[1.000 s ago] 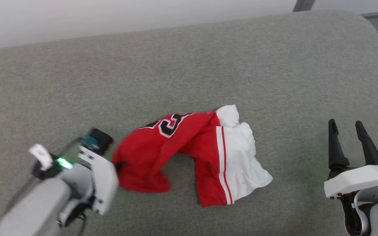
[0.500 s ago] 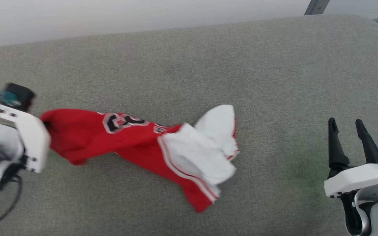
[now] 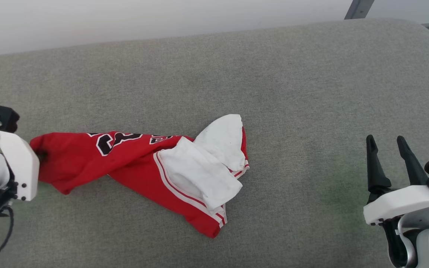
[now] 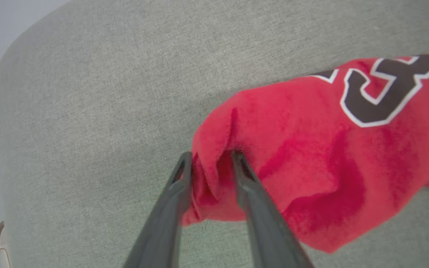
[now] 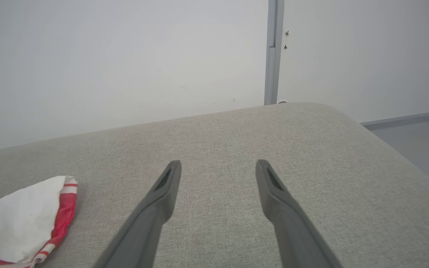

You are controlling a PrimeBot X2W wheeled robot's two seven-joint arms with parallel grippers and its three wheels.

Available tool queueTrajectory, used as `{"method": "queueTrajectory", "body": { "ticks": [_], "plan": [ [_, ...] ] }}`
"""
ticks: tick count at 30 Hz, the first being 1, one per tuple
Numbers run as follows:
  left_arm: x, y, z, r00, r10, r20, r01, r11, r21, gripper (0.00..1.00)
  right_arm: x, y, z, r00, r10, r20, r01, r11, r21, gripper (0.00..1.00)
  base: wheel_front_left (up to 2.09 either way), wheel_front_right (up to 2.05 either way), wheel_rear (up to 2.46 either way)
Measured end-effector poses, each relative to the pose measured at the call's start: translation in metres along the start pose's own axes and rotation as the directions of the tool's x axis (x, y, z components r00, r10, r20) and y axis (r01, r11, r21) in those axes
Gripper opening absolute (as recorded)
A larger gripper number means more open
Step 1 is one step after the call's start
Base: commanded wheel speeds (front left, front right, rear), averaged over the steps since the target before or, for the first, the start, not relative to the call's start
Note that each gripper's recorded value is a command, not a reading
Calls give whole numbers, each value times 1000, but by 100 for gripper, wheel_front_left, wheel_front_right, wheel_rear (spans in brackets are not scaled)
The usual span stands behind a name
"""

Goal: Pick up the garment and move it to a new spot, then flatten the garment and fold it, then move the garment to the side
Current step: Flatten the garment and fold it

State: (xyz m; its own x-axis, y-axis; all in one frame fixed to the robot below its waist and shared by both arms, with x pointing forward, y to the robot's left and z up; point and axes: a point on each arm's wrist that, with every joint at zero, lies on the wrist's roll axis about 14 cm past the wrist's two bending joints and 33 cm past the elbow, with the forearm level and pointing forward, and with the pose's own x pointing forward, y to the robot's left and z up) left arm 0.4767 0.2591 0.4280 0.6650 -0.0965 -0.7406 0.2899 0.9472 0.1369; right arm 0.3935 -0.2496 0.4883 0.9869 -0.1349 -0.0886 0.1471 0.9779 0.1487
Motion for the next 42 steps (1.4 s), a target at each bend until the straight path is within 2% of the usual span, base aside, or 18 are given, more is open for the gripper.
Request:
{"method": "queueTrajectory", "body": {
  "ticks": [5, 12, 20, 26, 34, 40, 41, 42],
  "plan": [
    [-2, -6, 7, 999, -32, -13, 31, 999, -26, 100, 1, 2, 2, 1000, 6, 4, -6, 1000, 1, 100, 0, 0, 0],
    [-11, -19, 33, 996, -86, -18, 86, 996, -2, 100, 2, 3, 4, 1000, 9, 7, -9, 1000, 2, 100, 0, 0, 0],
    [-12, -84, 54, 967, -251, -46, 253, 966, 51, 100, 2, 0, 7, 1000, -1, 24, 1, 1000, 13, 100, 0, 0, 0],
    [-6, -131, 41, 928, -345, -137, 361, 927, 106, 100, 2, -6, 8, 999, -18, 30, 18, 1000, 20, 100, 0, 0, 0],
    [25, -139, 5, 915, -302, -266, 359, 911, 201, 100, 8, -11, 3, 999, -33, 23, 33, 999, 30, 100, 0, 0, 0],
    [51, -137, 1, 923, -282, -261, 346, 906, 246, 100, 12, -15, -2, 999, -43, 14, 43, 999, 30, 100, 0, 0, 0],
    [55, -136, 1, 924, -282, -257, 345, 905, 250, 91, 12, -15, -4, 999, -45, 11, 44, 999, 30, 100, 0, 0, 0],
    [59, -137, 2, 926, -284, -250, 345, 905, 250, 20, 12, -16, -5, 999, -47, 8, 47, 998, 30, 100, 0, 0, 0]
  ]
}}
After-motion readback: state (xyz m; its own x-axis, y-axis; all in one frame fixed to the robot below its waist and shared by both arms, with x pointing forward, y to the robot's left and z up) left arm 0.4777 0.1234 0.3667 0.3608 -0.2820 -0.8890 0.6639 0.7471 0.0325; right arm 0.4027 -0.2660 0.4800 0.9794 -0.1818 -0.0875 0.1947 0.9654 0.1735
